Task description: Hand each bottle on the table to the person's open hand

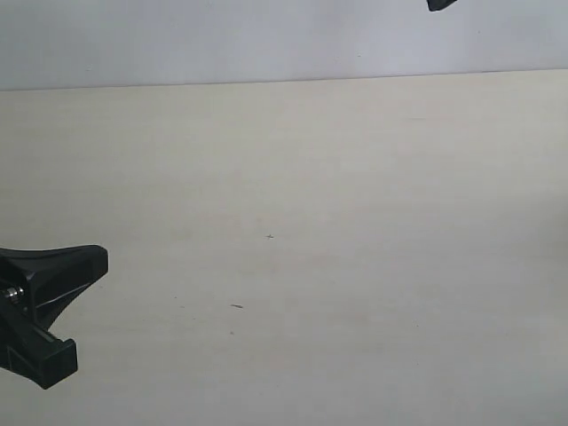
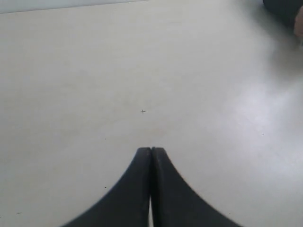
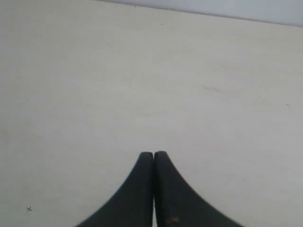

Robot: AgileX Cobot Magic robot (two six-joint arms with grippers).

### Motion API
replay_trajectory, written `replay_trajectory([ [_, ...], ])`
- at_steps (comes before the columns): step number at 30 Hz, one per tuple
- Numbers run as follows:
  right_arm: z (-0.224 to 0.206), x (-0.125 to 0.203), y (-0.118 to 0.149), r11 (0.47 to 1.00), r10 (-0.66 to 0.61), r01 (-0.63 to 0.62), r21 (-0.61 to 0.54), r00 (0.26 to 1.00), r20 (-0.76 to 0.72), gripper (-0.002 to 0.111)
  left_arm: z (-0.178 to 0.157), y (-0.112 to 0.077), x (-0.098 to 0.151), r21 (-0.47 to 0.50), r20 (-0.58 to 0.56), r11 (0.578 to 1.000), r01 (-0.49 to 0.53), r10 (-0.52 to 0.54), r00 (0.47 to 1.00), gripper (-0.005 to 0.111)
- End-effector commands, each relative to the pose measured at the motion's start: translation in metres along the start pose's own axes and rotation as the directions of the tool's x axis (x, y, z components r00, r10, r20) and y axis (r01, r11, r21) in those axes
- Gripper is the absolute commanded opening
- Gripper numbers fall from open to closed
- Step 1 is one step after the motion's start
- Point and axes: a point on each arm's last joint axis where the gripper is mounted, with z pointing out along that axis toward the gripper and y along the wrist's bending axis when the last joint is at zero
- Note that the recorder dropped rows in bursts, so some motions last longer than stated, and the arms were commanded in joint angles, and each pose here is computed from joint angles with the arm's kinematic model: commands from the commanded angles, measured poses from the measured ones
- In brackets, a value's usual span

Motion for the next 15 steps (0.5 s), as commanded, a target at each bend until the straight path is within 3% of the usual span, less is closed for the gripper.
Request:
replay_trajectory([
  [1,-0.037,0.026,0.000,1.000,-0.021,0.020,0.008,0.987,0.160,0.000,-0.001,0.000,0.001,0.002,0.004,1.000,-0.002,0.002,1.000,0.000],
  [4,-0.064,0.063,-0.001,1.000,-0.020,0.017,0.011,0.929,0.371,0.000,-0.001,0.000,0.001,0.002,0.004,1.000,-0.002,0.002,1.000,0.000],
  [8,-0.085,0.123,-0.003,0.990,0.137,-0.097,-0.100,0.794,0.592,0.000,-0.001,0.000,0.001,0.002,0.004,1.000,-0.002,0.002,1.000,0.000],
  [9,-0.081,0.148,-0.005,0.982,0.190,-0.142,-0.127,0.779,0.597,0.000,-0.001,0.000,0.001,0.002,0.004,1.000,-0.002,0.002,1.000,0.000],
  [11,-0.069,0.195,-0.006,0.956,0.292,-0.233,-0.179,0.818,0.496,0.000,-0.001,0.000,0.001,0.002,0.004,1.000,-0.004,0.004,1.000,0.000],
  [15,-0.058,0.246,-0.003,0.945,0.318,-0.269,-0.188,0.891,0.323,0.000,-0.001,0.000,0.001,0.002,0.004,1.000,-0.001,0.001,1.000,0.000],
])
